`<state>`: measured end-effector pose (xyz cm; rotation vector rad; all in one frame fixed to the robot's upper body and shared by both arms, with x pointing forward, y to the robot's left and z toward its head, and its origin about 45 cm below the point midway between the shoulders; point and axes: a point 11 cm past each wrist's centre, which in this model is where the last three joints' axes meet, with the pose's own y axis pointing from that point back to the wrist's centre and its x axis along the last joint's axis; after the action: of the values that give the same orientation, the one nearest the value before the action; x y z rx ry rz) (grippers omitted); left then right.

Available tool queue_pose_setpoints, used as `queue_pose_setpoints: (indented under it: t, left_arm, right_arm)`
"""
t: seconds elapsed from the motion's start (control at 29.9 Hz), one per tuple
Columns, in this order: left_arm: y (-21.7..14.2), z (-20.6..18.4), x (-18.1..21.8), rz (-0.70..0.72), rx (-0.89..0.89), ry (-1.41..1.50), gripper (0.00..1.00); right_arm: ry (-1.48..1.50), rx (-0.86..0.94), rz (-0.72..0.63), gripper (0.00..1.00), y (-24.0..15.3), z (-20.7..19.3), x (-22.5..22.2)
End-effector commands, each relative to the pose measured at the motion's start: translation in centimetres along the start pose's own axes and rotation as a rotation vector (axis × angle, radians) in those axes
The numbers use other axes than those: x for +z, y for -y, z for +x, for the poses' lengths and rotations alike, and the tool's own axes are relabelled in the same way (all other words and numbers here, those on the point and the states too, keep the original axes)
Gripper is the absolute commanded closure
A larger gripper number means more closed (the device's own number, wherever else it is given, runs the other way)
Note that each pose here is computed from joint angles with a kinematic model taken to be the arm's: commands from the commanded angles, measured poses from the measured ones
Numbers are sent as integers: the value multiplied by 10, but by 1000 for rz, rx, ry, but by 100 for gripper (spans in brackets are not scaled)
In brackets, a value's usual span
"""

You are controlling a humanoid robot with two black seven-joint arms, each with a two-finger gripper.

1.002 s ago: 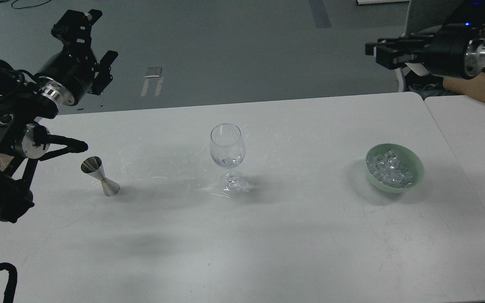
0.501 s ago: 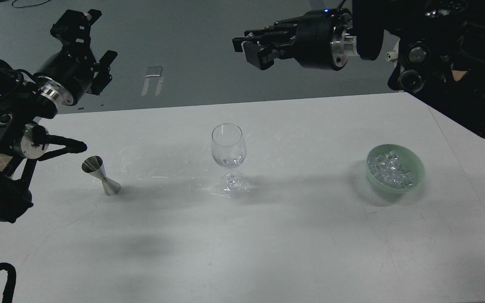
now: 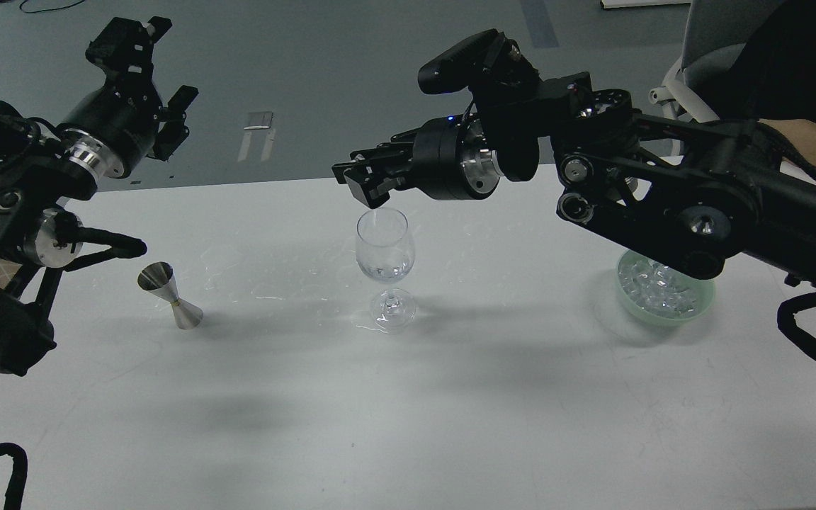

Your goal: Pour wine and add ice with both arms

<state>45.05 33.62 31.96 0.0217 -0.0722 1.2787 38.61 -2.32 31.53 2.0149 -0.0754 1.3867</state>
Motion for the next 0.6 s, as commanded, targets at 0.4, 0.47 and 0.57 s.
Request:
queue_pose_setpoints:
  t: [0.4,0.47,0.57]
  left_arm:
    - [1,-1,0,-2,-2,-3,2]
    - [1,-1,0,-2,-2,-3,2]
    - [1,-2,0,-1,-3,-3,2]
  right_arm:
    - [35,-43,-13,79,14,-21,2]
    - [37,-43,-8,79,17,-21,0]
    - [42,-47,-9,79,19,-23,0]
